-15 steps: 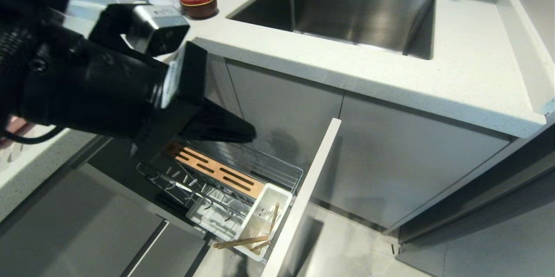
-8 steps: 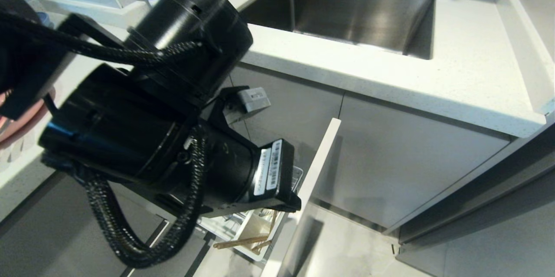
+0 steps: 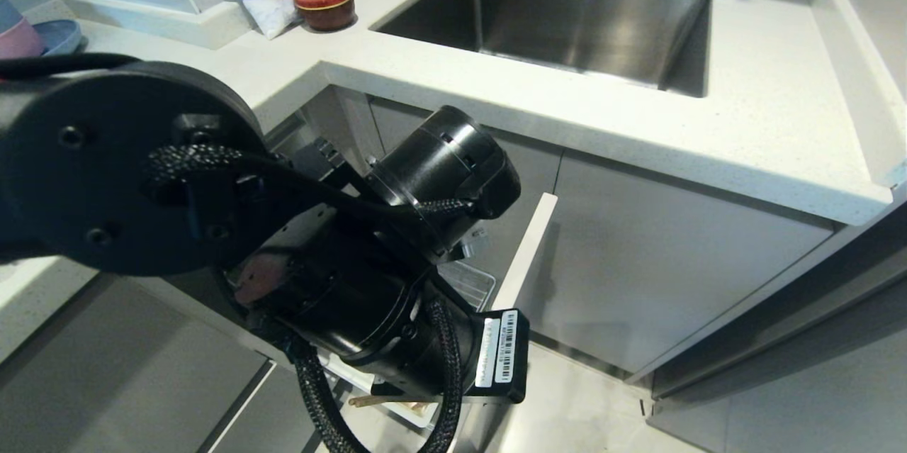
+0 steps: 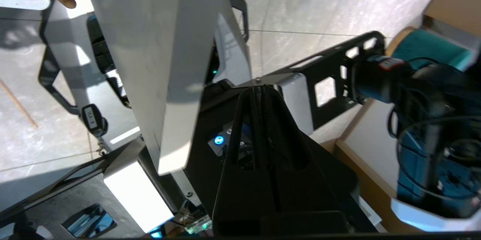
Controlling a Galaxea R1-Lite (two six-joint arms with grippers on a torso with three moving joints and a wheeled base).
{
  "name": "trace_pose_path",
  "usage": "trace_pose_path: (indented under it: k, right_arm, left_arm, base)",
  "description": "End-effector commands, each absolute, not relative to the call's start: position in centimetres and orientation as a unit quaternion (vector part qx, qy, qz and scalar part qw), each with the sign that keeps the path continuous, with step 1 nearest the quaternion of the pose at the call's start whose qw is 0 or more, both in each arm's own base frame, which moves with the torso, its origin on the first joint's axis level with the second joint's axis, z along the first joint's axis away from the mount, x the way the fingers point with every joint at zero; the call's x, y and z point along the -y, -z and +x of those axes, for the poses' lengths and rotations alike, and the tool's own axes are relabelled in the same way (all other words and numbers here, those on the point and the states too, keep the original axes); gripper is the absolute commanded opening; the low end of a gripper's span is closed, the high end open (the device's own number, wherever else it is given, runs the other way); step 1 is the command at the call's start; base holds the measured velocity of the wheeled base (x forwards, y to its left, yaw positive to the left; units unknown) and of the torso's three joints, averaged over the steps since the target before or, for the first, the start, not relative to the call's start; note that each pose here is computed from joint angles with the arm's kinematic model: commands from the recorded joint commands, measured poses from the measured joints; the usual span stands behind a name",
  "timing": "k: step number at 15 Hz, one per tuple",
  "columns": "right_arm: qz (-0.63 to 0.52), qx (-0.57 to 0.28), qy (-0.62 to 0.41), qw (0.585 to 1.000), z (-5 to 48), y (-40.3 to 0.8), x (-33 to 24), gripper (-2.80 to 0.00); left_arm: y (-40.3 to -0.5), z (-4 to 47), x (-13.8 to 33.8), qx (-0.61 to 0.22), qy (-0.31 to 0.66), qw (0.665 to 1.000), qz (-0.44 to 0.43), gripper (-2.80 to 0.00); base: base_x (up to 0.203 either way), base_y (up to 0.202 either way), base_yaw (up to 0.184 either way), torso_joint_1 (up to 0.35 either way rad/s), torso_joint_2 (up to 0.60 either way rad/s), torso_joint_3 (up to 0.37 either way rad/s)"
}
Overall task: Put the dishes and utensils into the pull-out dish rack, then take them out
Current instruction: Close the cupboard
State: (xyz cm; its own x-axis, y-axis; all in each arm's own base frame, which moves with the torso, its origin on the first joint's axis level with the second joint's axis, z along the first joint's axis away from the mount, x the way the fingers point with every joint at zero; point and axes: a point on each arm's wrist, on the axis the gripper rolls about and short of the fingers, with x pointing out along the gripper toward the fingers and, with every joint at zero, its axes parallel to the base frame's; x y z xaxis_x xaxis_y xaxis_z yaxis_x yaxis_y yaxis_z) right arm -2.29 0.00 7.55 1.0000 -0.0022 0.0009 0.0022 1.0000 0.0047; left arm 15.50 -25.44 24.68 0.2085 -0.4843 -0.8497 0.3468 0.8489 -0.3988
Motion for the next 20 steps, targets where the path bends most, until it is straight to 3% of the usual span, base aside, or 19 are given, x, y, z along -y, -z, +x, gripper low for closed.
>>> trace_pose_path:
  k: [1, 7, 20]
  right_arm:
    - [0.002, 0.002, 0.002, 1.0, -2.3, -7.5, 0.0, -2.8]
    - [0.002, 0.002, 0.001, 1.0, -2.3, -7.5, 0.0, -2.8]
    - [0.002, 0.002, 0.001, 1.0, -2.3, -7.5, 0.0, -2.8]
  left_arm:
    - [-23.5, 16.0, 26.1, -0.575, 0.245, 0.779, -0.046, -2.8]
    - [-22.6, 16.6, 26.2, -0.552, 0.194, 0.811, -0.02, -2.8]
    - [-23.7, 19.8, 22.6, -0.412, -0.001, 0.911, 0.008, -2.8]
  base:
    - [0.0, 0.0, 0.0, 0.0, 0.0, 0.0]
    - [0.0, 0.0, 0.0, 0.0, 0.0, 0.0]
    - [0.0, 0.0, 0.0, 0.0, 0.0, 0.0]
